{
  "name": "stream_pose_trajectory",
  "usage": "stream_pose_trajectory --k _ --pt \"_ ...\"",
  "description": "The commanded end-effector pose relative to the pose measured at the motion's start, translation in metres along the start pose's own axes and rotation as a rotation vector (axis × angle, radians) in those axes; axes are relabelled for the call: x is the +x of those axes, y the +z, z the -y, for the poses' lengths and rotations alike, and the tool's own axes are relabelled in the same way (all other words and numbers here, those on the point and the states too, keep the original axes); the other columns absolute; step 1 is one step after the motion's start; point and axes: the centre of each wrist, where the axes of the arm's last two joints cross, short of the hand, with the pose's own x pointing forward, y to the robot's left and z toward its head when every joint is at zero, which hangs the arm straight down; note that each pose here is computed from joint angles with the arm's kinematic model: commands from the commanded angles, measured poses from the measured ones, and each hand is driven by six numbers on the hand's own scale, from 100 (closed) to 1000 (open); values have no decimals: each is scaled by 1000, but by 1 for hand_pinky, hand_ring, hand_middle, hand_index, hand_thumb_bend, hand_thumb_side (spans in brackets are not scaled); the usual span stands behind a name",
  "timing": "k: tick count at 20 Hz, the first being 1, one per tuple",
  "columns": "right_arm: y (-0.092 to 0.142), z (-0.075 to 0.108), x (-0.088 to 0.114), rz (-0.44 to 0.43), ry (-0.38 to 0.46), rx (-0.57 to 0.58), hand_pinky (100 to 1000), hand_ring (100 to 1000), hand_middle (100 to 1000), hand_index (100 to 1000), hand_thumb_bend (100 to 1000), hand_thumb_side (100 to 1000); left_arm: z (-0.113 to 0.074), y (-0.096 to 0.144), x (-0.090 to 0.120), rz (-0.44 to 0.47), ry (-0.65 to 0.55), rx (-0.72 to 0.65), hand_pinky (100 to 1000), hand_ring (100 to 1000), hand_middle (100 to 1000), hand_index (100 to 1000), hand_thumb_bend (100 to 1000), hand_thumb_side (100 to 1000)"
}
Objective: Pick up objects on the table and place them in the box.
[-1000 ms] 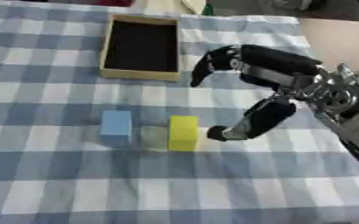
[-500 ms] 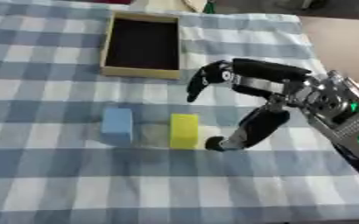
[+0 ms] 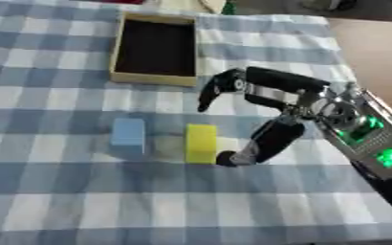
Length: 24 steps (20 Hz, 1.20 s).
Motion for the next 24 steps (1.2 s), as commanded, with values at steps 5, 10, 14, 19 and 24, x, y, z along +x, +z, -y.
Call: stream_pose_trajectory --k 5,10,14,19,24 --pt "-9 -3 -4 -58 52 -30 919 908 800 779 521 212 -4 -7 6 35 -12 -11 765 688 634 803 184 931" --pt "-17 -10 -12 -91 49 -28 920 908 803 780 520 218 -3 -7 6 35 -13 -12 766 688 634 803 185 936" --pt "-22 -15 -15 -103 35 -25 921 907 802 778 519 223 -3 -7 6 34 -13 -15 766 687 634 803 182 937" --pt "-24 -17 -17 -106 32 -24 920 907 802 778 522 223 -2 -7 6 34 -13 -16 766 687 634 803 182 940" --pt "-33 -24 -19 -125 26 -22 920 907 803 778 525 225 -2 -6 6 32 -12 -20 766 687 635 802 180 939"
